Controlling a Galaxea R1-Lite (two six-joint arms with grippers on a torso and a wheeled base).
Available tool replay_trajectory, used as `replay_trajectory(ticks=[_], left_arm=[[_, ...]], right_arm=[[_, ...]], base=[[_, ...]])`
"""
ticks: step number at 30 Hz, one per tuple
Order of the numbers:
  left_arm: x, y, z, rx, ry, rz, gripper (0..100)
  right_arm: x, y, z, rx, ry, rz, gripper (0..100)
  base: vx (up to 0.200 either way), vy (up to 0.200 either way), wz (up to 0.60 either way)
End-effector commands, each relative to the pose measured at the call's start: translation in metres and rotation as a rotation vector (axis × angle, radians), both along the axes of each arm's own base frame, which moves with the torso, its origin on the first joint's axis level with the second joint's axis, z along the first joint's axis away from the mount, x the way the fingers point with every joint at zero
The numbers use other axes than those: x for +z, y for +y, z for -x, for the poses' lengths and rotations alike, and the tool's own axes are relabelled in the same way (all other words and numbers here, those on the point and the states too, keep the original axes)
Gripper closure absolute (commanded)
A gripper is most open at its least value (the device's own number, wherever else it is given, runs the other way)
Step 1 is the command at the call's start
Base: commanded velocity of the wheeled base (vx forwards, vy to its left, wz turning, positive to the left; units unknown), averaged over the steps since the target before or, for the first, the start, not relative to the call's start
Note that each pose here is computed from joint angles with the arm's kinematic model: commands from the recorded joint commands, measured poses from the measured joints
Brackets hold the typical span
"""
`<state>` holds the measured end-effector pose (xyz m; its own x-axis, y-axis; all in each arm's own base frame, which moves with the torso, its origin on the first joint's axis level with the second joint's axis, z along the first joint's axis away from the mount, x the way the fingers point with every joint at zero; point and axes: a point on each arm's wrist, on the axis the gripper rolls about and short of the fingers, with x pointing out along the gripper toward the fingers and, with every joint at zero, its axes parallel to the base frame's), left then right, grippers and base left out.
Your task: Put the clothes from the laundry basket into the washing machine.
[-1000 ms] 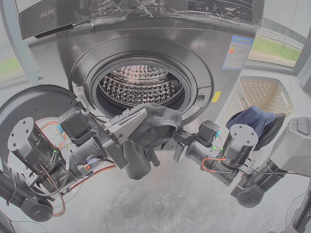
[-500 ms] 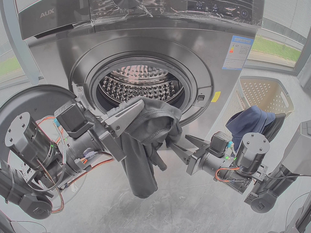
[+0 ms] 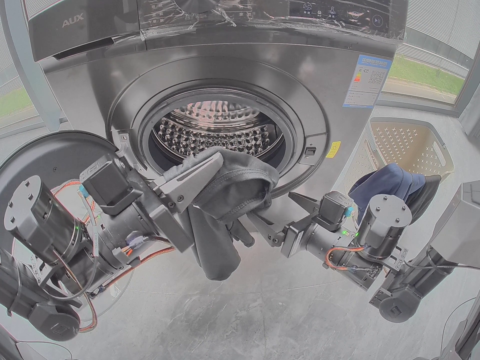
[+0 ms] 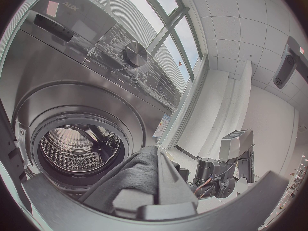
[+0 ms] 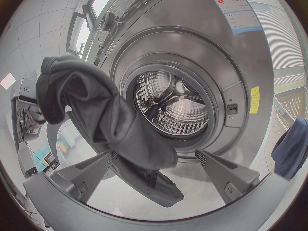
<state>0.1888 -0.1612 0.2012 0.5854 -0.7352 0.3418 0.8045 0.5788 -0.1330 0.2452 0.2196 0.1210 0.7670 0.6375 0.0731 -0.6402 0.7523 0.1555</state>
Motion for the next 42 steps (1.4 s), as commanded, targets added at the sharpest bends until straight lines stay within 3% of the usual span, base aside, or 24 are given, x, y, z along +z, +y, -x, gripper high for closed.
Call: replay_trajectory(ticks=[1, 7, 14, 23, 35, 36, 42], left_arm=[[0.000, 0.000, 0.000, 0.000, 0.002, -0.001, 100], [0.000, 0.000, 0.000, 0.000, 0.002, -0.001, 100], [-0.002, 0.000, 0.001, -0.001, 0.005, -0.006, 100], [-0.003, 0.000, 0.000, -0.001, 0.011, -0.009, 100], [-0.003, 0.000, 0.001, -0.002, 0.011, -0.007, 100], [-0.003, 0.000, 0.001, -0.003, 0.012, -0.008, 100], [-0.005, 0.000, 0.000, -0.002, 0.017, -0.012, 100]], right_arm=[[0.003, 0.006, -0.010, -0.007, -0.015, -0.011, 0], [-0.004, -0.001, -0.027, -0.046, -0.018, 0.008, 0], [0.006, 0.012, -0.031, -0.017, -0.061, -0.028, 0], [0.007, 0.034, -0.013, 0.061, -0.063, -0.039, 0], [0.004, 0.044, -0.024, 0.062, -0.077, -0.061, 0], [0.004, 0.045, -0.024, 0.060, -0.081, -0.065, 100], [0.010, 0.043, -0.023, 0.061, -0.093, -0.083, 100]], base=[[0.000, 0.000, 0.00], [0.000, 0.000, 0.00], [0.000, 0.000, 0.00], [0.000, 0.000, 0.00], [0.000, 0.000, 0.00], [0.000, 0.000, 0.00], [0.000, 0.000, 0.00]])
